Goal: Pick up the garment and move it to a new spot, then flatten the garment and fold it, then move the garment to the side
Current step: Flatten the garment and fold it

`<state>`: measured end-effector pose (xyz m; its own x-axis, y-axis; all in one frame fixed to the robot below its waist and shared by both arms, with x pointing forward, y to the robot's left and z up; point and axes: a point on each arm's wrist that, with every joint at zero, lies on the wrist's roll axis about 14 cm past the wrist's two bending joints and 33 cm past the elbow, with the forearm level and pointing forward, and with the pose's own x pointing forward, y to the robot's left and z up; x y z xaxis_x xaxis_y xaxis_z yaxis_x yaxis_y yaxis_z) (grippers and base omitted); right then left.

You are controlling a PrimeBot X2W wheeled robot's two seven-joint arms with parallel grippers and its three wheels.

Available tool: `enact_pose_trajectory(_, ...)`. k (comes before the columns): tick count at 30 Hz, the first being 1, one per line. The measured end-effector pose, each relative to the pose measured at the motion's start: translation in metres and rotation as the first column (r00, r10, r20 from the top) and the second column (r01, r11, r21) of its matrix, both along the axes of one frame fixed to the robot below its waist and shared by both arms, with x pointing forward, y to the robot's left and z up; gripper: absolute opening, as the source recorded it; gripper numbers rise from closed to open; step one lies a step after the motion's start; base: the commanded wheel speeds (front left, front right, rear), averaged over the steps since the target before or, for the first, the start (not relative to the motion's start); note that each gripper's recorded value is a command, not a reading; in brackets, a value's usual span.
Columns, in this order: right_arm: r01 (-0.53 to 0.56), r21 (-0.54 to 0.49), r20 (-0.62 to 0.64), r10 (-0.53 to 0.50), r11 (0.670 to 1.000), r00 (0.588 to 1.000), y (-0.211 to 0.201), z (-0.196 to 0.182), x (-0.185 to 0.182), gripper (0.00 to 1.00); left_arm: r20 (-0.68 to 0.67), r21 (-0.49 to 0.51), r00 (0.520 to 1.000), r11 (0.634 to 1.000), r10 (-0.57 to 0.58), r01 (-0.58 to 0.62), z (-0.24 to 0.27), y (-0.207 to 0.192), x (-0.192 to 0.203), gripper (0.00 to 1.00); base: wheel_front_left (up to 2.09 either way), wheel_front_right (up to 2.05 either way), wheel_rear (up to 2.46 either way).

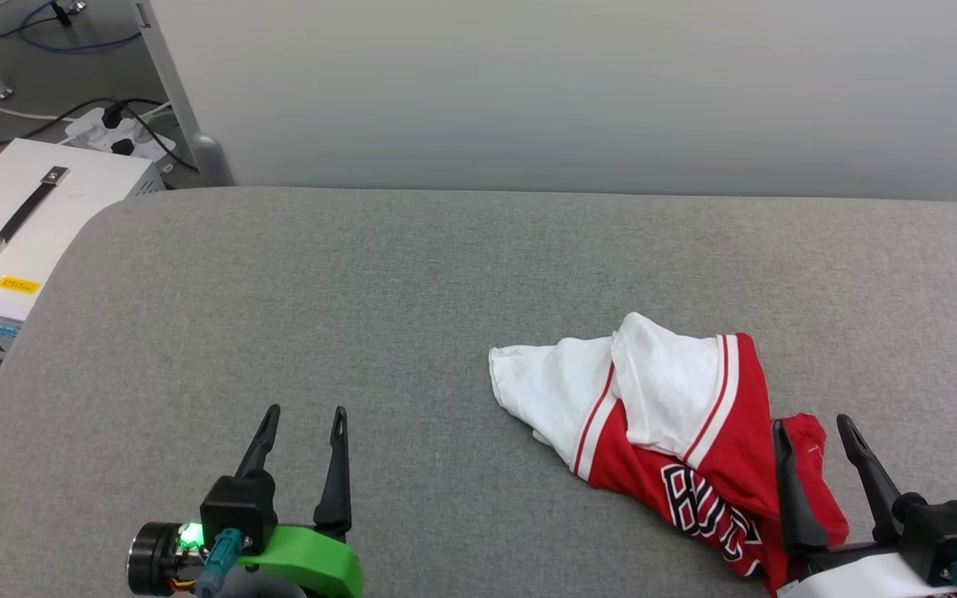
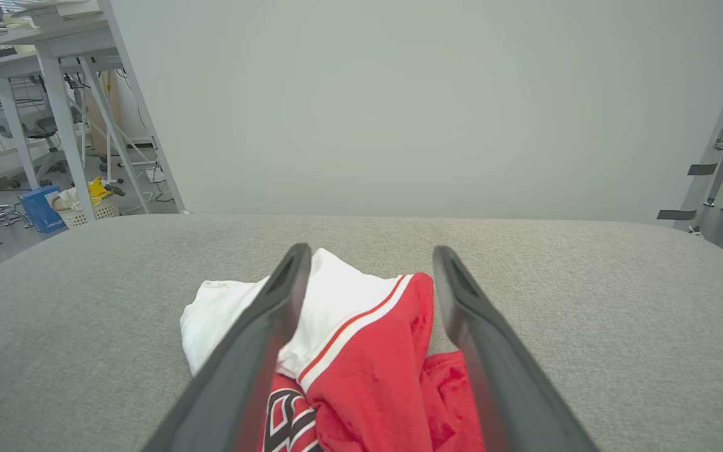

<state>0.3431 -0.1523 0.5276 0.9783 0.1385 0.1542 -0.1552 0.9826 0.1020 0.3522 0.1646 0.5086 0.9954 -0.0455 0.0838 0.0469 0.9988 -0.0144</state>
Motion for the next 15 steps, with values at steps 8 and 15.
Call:
enact_pose_trajectory(8, -0.021, -0.03, 0.127, 0.024, 0.999, 0.992, 0.006, 0.04, 0.023, 1.0, -0.019, 0.001, 1.0, 1.0, 0.002, -0.002, -0.006, 0.002, 0.001, 1.0, 0.0, 0.0, 0.0)
enact_pose_trajectory(15, -0.119, -0.167, 0.284, 0.163, 0.979, 0.945, 0.017, 0.098, 0.064, 1.0, -0.047, -0.005, 0.999, 1.0, -0.005, 0.005, -0.015, -0.001, 0.006, 1.0, 0.0, 0.0, 0.0)
